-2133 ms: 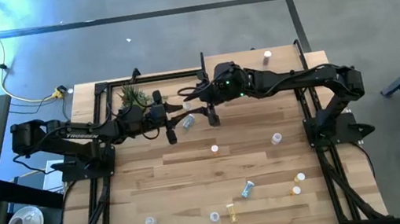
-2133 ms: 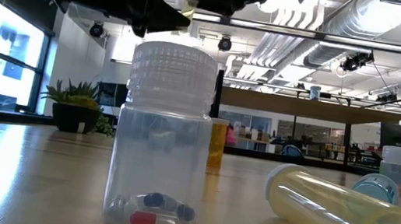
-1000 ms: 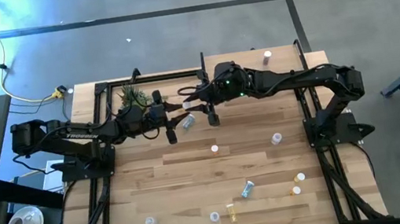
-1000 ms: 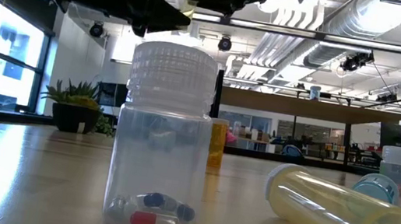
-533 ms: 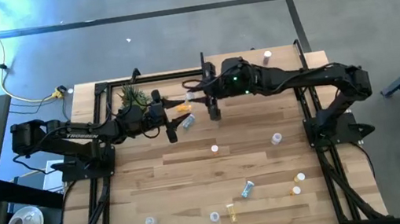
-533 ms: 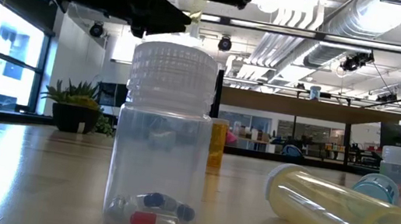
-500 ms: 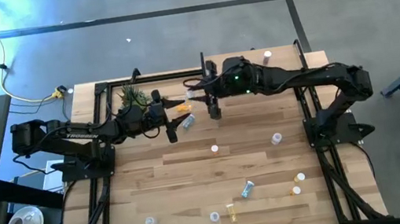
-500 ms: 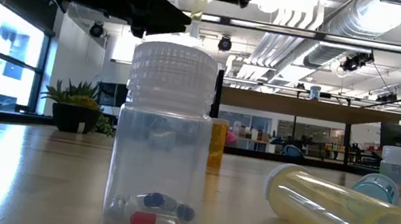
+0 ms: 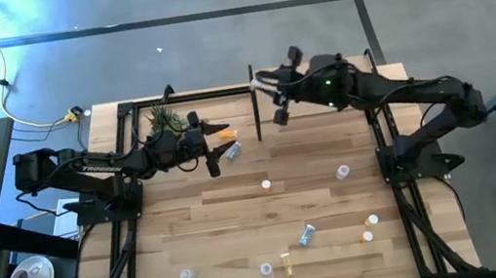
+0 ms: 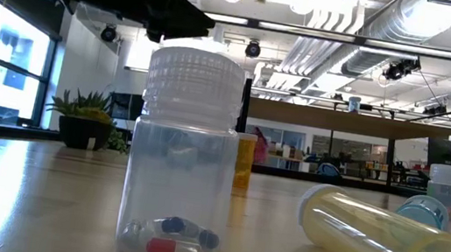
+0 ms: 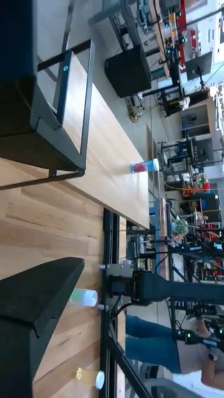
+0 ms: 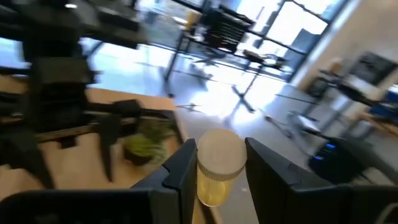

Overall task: Pick and place medicine bottles onto shelf by color
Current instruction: Put the left yellow pill bottle on the shelf

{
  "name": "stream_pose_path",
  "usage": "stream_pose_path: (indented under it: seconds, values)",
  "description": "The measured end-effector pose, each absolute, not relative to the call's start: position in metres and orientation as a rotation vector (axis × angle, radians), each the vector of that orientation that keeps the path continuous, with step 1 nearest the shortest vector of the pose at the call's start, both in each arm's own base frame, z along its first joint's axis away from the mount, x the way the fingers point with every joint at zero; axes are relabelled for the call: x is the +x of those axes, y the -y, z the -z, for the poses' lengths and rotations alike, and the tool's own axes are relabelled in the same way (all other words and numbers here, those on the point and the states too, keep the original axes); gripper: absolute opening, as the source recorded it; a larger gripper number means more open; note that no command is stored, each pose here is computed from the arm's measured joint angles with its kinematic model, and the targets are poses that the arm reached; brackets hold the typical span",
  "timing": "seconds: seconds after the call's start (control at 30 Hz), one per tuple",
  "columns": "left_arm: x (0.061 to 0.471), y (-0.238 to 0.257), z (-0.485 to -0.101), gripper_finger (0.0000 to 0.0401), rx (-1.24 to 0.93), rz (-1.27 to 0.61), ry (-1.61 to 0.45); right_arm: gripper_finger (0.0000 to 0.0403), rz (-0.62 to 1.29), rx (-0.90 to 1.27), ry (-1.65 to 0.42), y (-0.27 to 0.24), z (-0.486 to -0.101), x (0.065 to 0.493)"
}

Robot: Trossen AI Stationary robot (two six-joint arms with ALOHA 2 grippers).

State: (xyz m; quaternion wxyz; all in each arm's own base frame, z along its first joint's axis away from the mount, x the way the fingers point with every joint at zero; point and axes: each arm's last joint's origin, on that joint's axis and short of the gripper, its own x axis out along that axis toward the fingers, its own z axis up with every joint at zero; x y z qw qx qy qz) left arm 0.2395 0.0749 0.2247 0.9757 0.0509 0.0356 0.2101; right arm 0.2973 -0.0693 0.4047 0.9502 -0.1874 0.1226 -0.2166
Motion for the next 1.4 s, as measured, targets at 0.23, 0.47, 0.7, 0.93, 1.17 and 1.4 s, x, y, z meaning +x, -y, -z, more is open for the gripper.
stream_pose_path:
  seconds: [0.23, 0.47, 0.7, 0.93, 1.17, 1.4]
  values:
    - [0.239, -0.075, -0.225, 0.0229, 0.102, -0.427, -0.074, 0.0103, 0.552, -0.377, -0.28, 0.071, -0.42, 0.265]
    - [0.239, -0.075, -0.225, 0.0229, 0.102, -0.429, -0.074, 0.0103, 0.6, -0.277, -0.373, 0.081, -0.415, 0.247]
    - [0.239, -0.075, -0.224, 0.0229, 0.102, -0.43, -0.075, 0.0103, 0.663, -0.195, -0.453, 0.099, -0.376, 0.244]
    - [0.239, -0.075, -0.224, 0.0229, 0.102, -0.429, -0.078, 0.0103, 0.746, -0.115, -0.446, 0.119, -0.342, 0.237]
    - [0.239, -0.075, -0.224, 0.0229, 0.103, -0.429, -0.078, 0.0103, 0.791, -0.017, -0.422, 0.135, -0.315, 0.23]
    - [0.239, -0.075, -0.224, 0.0229, 0.102, -0.429, -0.078, 0.0103, 0.866, 0.084, -0.414, 0.144, -0.297, 0.222]
